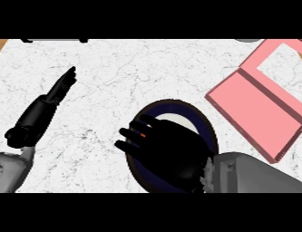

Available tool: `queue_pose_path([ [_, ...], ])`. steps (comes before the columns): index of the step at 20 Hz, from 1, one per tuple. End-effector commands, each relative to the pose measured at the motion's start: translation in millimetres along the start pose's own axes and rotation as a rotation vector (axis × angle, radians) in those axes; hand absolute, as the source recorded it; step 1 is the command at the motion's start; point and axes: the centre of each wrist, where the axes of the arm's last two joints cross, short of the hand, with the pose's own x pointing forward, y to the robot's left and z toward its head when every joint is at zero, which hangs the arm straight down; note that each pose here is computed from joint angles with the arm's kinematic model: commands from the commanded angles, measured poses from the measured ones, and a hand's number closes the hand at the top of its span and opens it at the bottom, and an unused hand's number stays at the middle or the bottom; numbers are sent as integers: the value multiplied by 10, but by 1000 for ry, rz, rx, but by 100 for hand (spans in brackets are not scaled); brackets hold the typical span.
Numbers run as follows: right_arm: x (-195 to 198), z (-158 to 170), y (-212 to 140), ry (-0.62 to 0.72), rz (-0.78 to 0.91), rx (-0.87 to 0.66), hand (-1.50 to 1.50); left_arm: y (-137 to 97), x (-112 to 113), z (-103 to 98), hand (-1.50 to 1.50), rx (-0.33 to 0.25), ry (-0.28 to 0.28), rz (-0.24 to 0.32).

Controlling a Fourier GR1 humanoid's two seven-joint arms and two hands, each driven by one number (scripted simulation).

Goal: Pick the squash from the plate and place it in the cardboard box

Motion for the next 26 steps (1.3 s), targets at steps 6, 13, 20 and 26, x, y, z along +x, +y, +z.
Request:
queue_pose_path([
  [6, 163, -261, 102, 81, 68, -25, -150, 34, 41, -15, 0, -1, -3, -7],
  [13, 165, -416, 226, 95, 78, -4, -150, 26, 146, 59, 0, -17, -6, 9],
  [20, -139, -564, 430, 145, 107, 10, -150, 181, -140, 75, 0, -20, 6, -8],
  [26, -47, -599, 727, 102, 67, 21, -150, -89, 45, 26, 0, -2, -1, -13],
])
